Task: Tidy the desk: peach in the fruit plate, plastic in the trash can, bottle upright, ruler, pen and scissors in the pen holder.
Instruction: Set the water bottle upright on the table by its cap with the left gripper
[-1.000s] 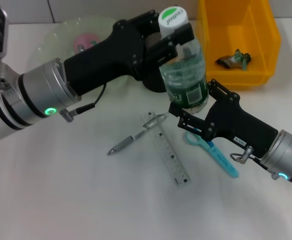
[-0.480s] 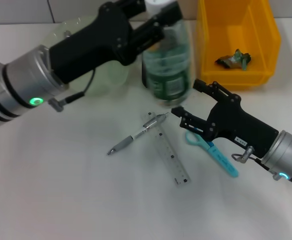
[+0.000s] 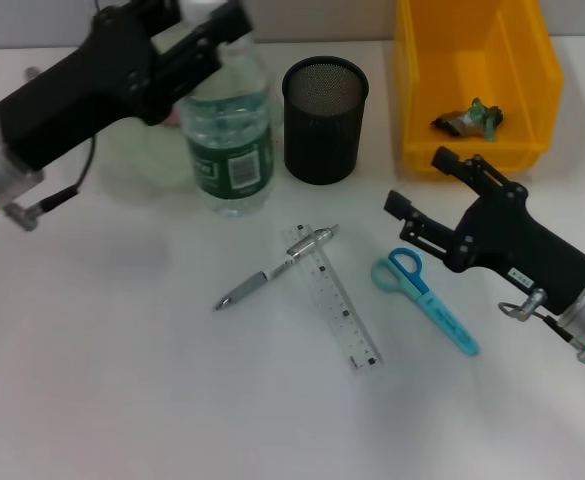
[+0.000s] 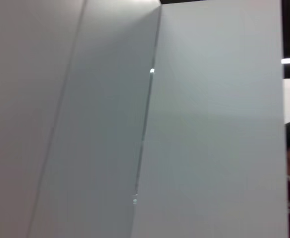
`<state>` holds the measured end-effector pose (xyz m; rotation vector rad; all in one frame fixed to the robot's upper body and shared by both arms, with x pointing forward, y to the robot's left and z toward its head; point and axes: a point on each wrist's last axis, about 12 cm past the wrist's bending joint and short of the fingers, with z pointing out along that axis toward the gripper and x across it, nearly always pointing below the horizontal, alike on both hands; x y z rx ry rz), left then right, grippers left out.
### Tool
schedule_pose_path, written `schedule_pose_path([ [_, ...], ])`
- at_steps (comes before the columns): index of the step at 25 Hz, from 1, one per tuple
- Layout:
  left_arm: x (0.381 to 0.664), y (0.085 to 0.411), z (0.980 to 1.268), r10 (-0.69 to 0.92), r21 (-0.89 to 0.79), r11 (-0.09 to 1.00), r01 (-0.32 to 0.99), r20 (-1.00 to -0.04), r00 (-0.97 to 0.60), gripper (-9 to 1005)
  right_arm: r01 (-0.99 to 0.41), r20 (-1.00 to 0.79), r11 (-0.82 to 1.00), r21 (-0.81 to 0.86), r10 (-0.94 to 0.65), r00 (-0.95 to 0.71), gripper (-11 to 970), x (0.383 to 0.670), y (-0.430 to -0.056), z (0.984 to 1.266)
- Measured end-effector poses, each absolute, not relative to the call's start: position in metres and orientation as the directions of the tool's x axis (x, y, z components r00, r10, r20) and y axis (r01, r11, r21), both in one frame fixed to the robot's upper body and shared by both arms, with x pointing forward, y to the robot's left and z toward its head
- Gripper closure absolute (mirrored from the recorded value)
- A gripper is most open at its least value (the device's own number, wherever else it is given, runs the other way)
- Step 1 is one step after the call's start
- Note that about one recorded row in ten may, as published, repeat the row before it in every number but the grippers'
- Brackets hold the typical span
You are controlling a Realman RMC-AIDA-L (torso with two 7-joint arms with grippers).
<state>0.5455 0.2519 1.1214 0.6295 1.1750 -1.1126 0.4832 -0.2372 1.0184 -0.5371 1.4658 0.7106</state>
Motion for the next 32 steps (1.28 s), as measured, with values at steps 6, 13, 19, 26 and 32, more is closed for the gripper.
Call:
schedule_pose_path([
  [6,0.536,0.272,1.106,-0.301,-0.165,0.474,0.865,-0.953,-0.017,545,-0.688,-0.988,0.717,0.115,0.155,-0.004,137,0.475,-0.251,1.022],
  [13,0.53,0.282,1.087,-0.231,-0.154,0.572,0.806,-0.973,-0.022,545,-0.667,-0.98,0.733,0.136,0.198,0.018,139,0.466,-0.262,1.024],
  [19,0.524,0.289,1.075,-0.169,-0.109,0.629,0.77,-0.986,-0.002,545,-0.663,-0.98,0.736,0.14,0.2,0.015,140,0.464,-0.263,1.023],
  [26,0.519,0.294,1.063,-0.113,-0.089,0.681,0.727,-0.994,-0.016,546,-0.662,-0.979,0.735,0.147,0.203,0.008,142,0.464,-0.262,1.023],
  [32,0.518,0.294,1.053,-0.098,-0.108,0.712,0.694,-0.994,-0.054,546,-0.662,-0.979,0.734,0.149,0.205,0.007,143,0.464,-0.262,1.023],
])
